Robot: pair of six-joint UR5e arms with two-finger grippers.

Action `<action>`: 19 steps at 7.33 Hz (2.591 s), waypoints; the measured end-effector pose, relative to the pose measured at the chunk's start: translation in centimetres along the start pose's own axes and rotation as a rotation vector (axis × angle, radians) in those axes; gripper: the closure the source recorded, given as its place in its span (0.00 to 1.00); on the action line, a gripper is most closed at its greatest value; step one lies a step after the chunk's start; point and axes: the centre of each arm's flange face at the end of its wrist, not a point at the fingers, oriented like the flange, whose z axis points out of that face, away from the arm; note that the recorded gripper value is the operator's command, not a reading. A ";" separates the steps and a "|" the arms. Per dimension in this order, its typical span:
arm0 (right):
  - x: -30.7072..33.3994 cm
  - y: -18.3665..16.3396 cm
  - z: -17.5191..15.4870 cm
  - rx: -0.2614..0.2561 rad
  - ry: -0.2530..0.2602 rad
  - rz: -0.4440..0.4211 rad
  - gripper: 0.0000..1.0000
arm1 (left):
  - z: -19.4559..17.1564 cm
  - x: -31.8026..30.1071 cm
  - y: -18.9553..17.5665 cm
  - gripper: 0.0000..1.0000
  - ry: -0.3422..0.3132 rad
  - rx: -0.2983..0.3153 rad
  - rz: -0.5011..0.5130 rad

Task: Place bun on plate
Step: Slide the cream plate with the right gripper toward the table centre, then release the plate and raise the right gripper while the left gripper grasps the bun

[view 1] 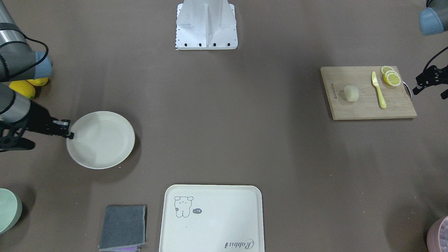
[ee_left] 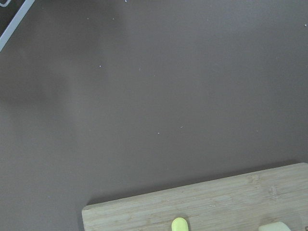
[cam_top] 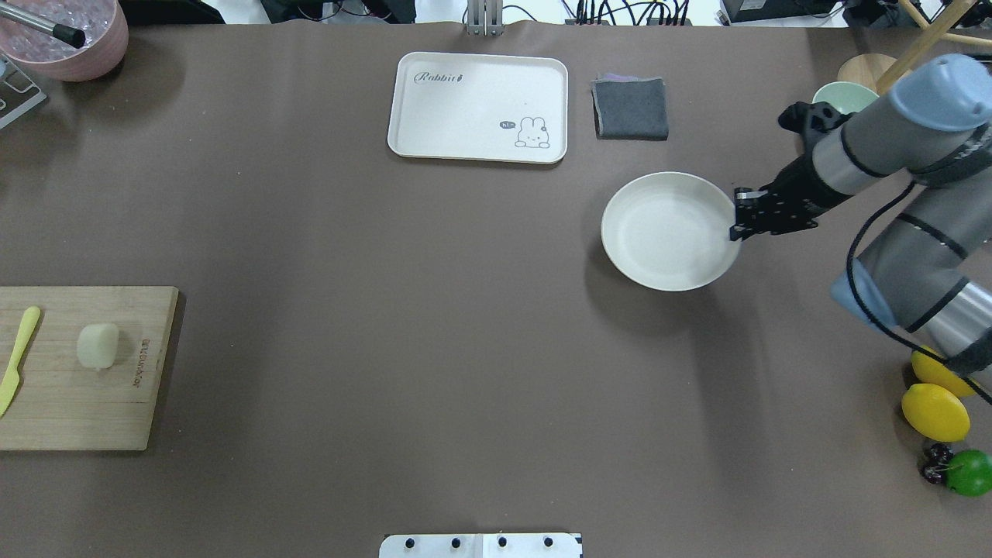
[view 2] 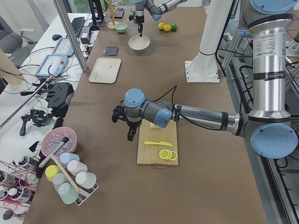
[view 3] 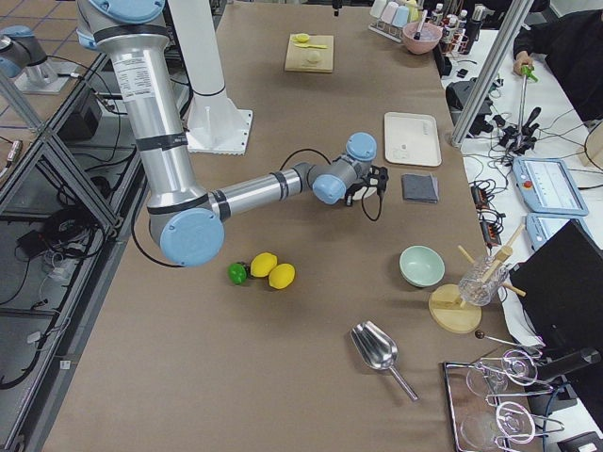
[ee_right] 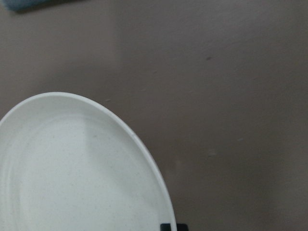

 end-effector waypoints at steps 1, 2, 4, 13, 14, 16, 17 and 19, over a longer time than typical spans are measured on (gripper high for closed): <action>-7.0 3.3 2.5 -0.002 -0.028 0.036 1.00 | 0.0 0.0 0.0 0.02 0.000 0.000 0.000; -13.2 6.8 5.2 0.013 -0.049 0.055 1.00 | 0.0 0.0 0.0 0.02 0.000 0.000 -0.001; -21.0 12.6 8.7 0.039 -0.085 0.079 0.97 | 0.0 0.0 0.0 0.02 0.001 0.000 -0.001; -14.4 8.1 3.7 0.108 -0.060 0.081 0.00 | 3.2 7.5 0.6 0.03 0.063 -0.012 -0.221; -10.7 6.3 2.0 0.100 -0.040 0.053 0.00 | 5.5 9.6 2.2 0.03 0.075 -0.026 -0.227; -4.5 2.8 0.0 0.089 0.011 -0.030 0.00 | 10.0 10.7 6.5 0.03 0.089 -0.054 -0.223; -1.0 1.2 -1.4 0.080 0.037 -0.056 0.00 | 12.0 11.3 8.0 0.05 0.085 -0.055 -0.230; 2.1 0.1 -2.6 0.069 0.054 -0.080 0.00 | 14.2 13.0 9.5 0.23 0.072 -0.056 -0.235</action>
